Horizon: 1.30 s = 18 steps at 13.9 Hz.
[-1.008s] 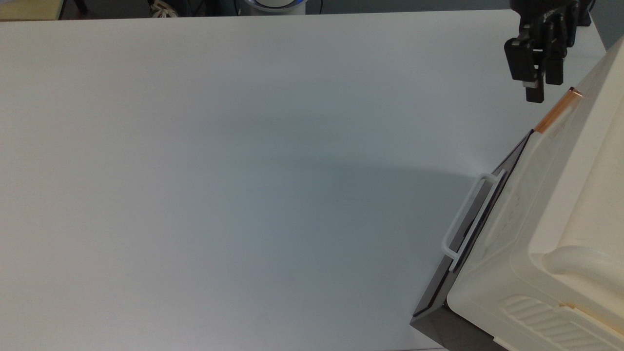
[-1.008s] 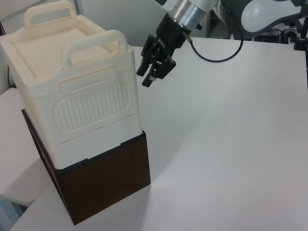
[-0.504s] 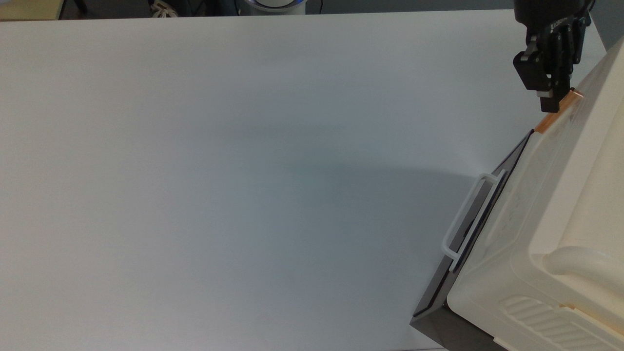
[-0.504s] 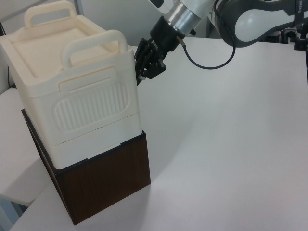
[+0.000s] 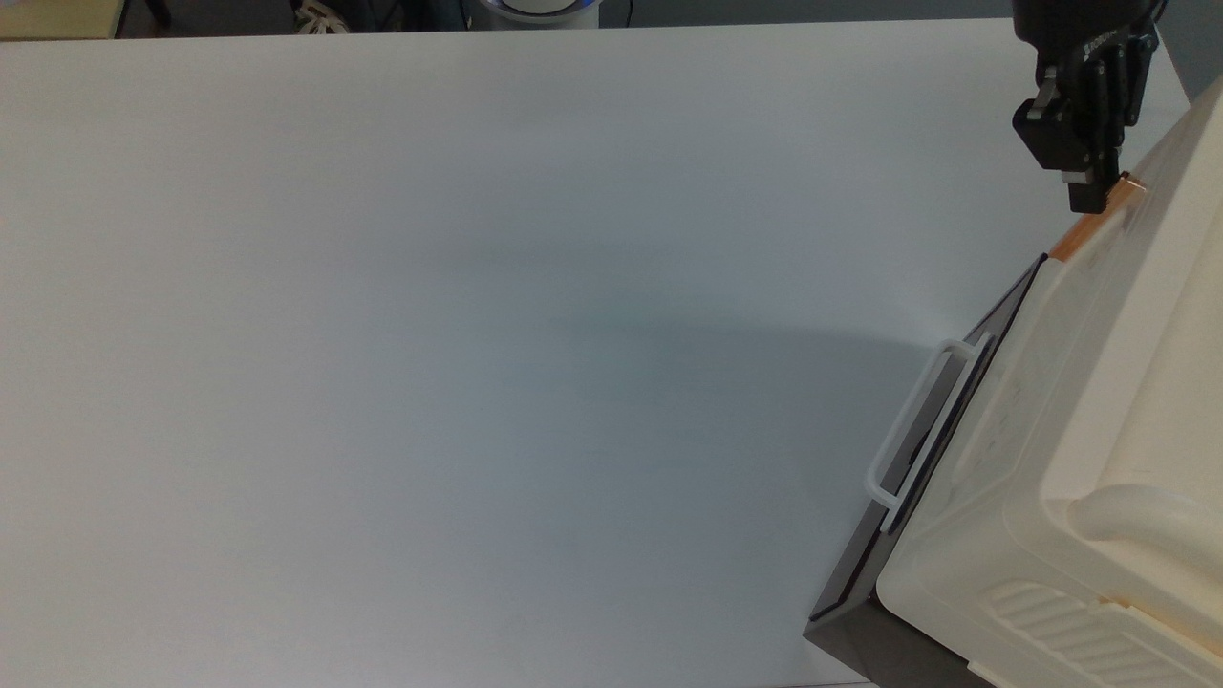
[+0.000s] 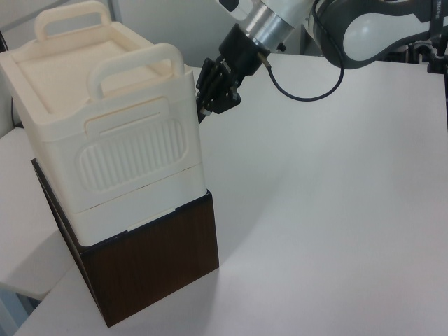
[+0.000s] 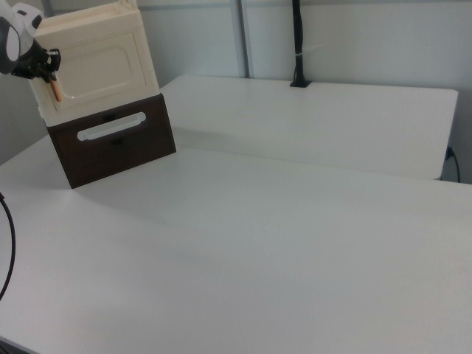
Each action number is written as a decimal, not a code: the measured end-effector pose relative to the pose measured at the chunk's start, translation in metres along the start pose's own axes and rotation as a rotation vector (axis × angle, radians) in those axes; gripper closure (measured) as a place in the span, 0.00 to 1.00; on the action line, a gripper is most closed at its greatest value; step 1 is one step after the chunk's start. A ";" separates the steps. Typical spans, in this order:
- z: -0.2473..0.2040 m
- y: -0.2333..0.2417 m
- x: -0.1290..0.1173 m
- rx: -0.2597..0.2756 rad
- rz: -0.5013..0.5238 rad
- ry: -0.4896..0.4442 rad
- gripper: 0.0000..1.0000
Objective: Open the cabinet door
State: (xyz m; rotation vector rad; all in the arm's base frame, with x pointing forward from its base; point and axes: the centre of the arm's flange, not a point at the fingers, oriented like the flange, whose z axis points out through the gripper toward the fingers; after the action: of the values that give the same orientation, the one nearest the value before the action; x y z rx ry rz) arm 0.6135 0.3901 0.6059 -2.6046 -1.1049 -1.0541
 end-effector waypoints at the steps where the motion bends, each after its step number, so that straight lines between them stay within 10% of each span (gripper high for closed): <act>1: -0.001 0.001 0.000 0.006 0.009 0.002 0.85; 11: -0.075 0.081 -0.056 0.028 0.150 -0.261 0.78; 18: -0.149 0.212 -0.166 -0.009 0.415 -0.576 0.04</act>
State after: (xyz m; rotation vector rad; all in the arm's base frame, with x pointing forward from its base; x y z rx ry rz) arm 0.5915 0.0848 0.6424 -3.0377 -0.5683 -0.2273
